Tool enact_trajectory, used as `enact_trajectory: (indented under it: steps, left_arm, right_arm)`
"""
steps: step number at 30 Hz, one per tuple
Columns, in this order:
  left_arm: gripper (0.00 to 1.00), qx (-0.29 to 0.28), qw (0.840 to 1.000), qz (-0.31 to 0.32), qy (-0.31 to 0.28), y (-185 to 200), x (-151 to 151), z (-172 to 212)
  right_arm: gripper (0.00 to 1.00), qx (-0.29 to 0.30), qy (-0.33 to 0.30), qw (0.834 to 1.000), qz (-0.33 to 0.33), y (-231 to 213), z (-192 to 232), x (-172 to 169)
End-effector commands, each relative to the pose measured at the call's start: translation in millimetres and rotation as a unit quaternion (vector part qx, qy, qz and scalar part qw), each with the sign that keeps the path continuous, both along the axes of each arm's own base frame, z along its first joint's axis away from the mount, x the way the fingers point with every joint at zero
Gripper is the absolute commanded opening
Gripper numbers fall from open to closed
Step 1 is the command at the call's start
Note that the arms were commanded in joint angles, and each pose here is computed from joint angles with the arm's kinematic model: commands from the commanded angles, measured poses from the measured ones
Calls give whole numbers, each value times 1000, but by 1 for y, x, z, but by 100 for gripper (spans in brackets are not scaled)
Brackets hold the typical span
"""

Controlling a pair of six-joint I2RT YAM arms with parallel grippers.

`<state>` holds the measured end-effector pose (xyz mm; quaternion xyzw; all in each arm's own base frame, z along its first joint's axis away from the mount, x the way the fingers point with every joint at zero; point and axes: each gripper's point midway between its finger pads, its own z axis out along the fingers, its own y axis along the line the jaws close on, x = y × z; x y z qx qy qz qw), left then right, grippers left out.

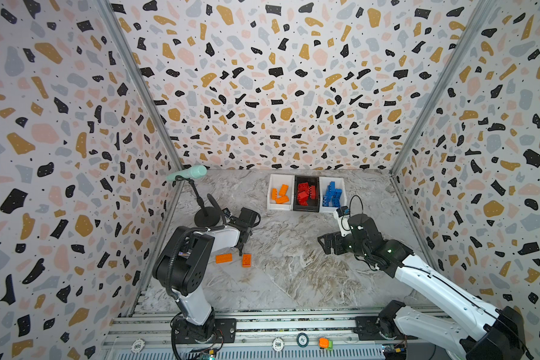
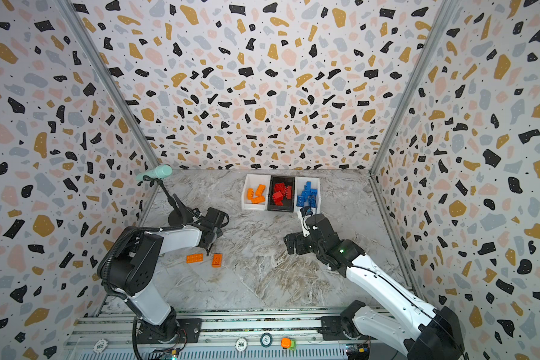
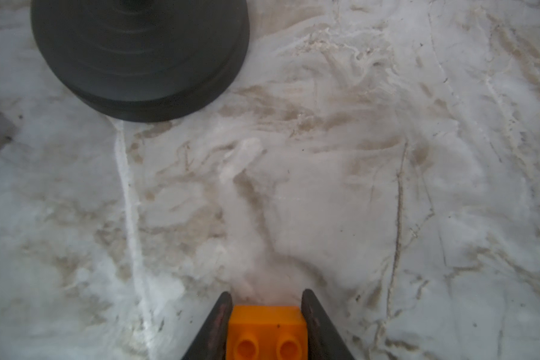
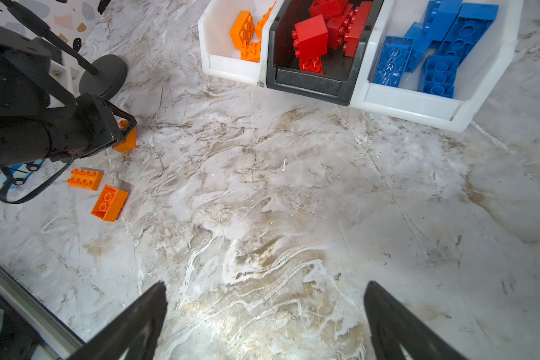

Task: Sort the legos into containers by color
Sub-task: 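Carry the orange brick with the left gripper into the white bin and release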

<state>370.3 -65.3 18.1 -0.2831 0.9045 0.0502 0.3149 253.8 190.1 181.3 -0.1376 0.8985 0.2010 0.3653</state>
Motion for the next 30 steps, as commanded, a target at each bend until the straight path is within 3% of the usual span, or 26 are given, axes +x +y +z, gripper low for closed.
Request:
enact_trajectory:
  steps: [1,4,7,13,21,27,30]
  left_arm:
    - [36,-4,998,-36,49,-6,-11,-13]
    - [36,-6,997,-65,42,-20,-1,3]
    - [36,38,993,-108,34,-46,20,35]
    - [36,54,984,-166,-28,-107,77,97]
    - [41,85,970,-219,-63,-157,161,114]
    - [45,60,964,-236,-108,-186,198,121]
    - [47,48,963,-240,-117,-192,202,130]
  right_arm:
    - [99,4,-10,1000,1,-4,8,-2]
    - [99,5,-11,1000,-2,-6,8,-1]
    - [99,6,-10,1000,-2,-5,7,0]
    - [99,9,-15,1000,-8,-6,13,3]
    - [99,-2,-16,1000,-25,-14,18,7]
    - [99,-11,-9,999,-38,-18,19,10]
    - [99,-11,-7,999,-41,-18,21,10]
